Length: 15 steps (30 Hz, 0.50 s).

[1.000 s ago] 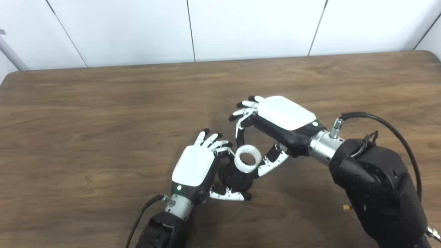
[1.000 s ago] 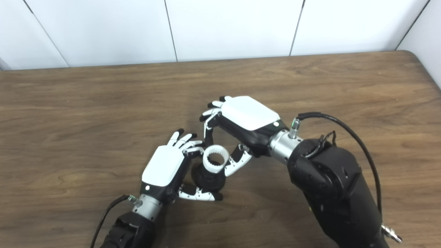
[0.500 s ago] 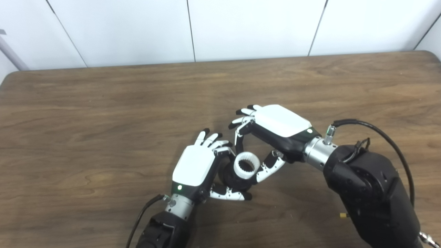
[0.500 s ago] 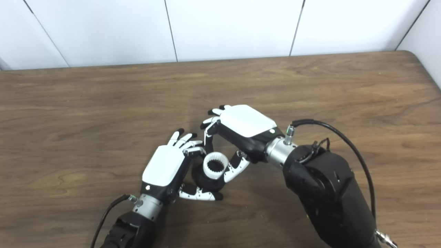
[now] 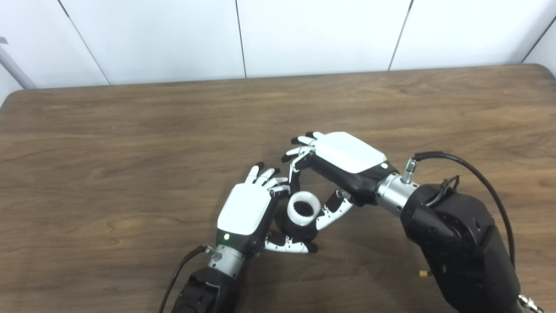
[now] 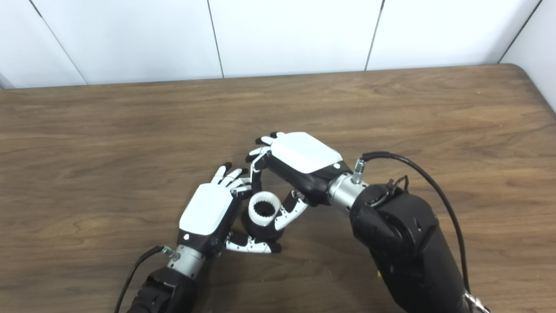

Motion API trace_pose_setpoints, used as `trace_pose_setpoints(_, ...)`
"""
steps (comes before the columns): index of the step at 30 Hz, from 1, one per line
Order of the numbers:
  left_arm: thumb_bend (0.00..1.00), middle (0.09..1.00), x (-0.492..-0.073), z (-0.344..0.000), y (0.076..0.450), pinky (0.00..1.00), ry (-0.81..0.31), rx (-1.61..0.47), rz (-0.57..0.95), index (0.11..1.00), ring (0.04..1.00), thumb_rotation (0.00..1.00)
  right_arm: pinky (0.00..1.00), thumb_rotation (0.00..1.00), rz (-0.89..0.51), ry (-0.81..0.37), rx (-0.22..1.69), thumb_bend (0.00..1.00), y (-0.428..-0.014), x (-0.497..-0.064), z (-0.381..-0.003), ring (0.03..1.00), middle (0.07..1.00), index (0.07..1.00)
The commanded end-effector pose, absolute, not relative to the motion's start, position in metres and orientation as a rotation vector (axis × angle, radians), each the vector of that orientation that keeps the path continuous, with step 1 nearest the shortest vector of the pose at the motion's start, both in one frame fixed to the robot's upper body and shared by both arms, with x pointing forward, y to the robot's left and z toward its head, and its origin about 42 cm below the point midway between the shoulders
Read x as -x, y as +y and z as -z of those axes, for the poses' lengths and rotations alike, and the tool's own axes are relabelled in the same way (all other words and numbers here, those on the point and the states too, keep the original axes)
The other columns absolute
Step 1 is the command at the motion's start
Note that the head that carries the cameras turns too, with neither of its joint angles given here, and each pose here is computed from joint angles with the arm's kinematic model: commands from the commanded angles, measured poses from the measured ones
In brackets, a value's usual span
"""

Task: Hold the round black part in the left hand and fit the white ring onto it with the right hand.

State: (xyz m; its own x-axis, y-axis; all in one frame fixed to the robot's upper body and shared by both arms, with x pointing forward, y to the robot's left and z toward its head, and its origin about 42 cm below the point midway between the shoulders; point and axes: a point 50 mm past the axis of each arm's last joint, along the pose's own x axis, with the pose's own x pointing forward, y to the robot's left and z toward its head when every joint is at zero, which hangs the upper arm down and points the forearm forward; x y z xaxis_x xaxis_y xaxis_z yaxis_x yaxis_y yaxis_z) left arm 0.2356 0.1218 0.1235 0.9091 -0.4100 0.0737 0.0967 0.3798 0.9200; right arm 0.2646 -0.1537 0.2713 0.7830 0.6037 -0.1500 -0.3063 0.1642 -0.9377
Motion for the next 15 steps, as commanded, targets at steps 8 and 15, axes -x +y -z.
trace_pose_setpoints(8, 0.52, 0.787, -0.2338, -0.1218, 0.1235, 1.00, -0.286, -1.174, 0.345, 0.485, 0.907, 0.05, 1.00, 0.13, -0.616, -0.364, 1.299, 0.52, -0.1531, -0.2662, -0.2824, 0.956, 0.841, 0.485)
trace_pose_setpoints(15, 0.52, 0.785, -0.2341, -0.1216, 0.1221, 1.00, -0.291, -1.175, 0.342, 0.485, 0.903, 0.05, 1.00, 0.13, -0.625, -0.360, 1.304, 0.52, -0.1532, -0.2654, -0.2790, 0.969, 0.843, 0.485)
